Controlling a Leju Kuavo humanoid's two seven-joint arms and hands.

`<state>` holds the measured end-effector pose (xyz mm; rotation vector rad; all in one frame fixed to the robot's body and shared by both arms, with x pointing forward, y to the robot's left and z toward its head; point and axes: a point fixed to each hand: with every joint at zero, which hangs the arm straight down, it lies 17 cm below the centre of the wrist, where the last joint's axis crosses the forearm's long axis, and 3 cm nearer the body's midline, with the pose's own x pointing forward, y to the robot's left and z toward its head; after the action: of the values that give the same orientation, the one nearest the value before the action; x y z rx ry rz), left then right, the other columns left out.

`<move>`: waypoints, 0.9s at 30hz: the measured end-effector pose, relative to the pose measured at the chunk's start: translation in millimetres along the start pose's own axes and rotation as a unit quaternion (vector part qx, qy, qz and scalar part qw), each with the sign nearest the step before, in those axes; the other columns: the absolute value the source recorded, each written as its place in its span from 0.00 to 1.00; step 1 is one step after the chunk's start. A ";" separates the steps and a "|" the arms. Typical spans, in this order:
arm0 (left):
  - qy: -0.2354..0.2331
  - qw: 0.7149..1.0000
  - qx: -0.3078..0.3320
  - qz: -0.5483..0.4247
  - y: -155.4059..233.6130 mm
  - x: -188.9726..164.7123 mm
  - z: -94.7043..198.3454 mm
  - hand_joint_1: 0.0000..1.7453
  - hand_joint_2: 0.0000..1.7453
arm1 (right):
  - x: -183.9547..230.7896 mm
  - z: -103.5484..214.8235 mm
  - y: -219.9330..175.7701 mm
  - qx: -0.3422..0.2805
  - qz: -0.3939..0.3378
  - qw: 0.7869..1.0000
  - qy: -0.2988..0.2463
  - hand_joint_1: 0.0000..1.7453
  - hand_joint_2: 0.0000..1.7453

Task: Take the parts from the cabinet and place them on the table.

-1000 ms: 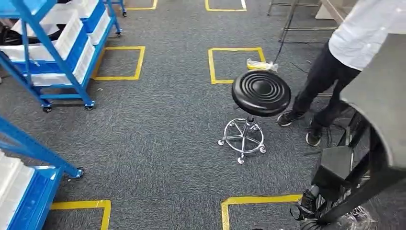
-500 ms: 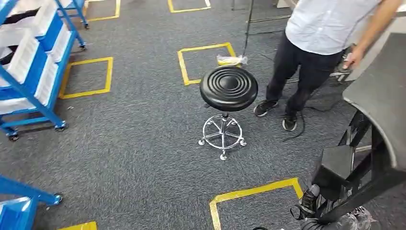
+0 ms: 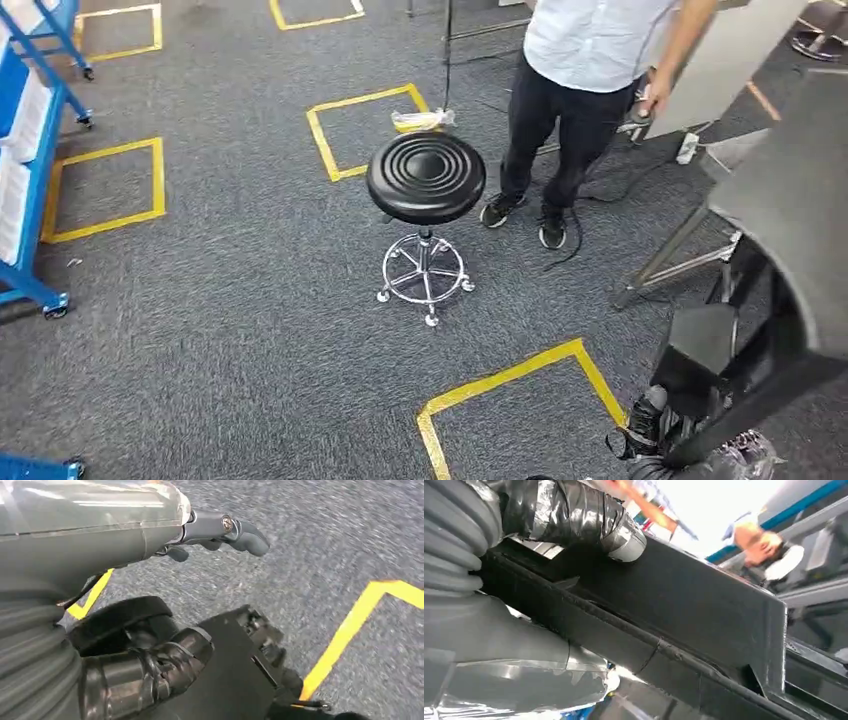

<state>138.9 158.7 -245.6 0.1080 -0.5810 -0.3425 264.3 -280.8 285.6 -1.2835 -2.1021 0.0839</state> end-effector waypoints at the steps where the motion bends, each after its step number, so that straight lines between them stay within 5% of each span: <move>1: 0.000 1.000 0.000 0.000 0.0 0.0 0.0 0.00 1.00 | 0.1 -0.2 -0.1 0.000 0.000 1.000 0.000 1.00 1.00; 27: 0.001 1.000 0.002 0.021 17.0 -11.9 -1.4 0.00 1.00 | -3.1 2.2 -3.0 -0.009 -0.015 1.000 0.001 1.00 1.00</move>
<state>135.2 178.8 -249.6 0.0990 -0.5815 -0.2997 261.6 -284.3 283.5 -1.2622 -2.1246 0.0509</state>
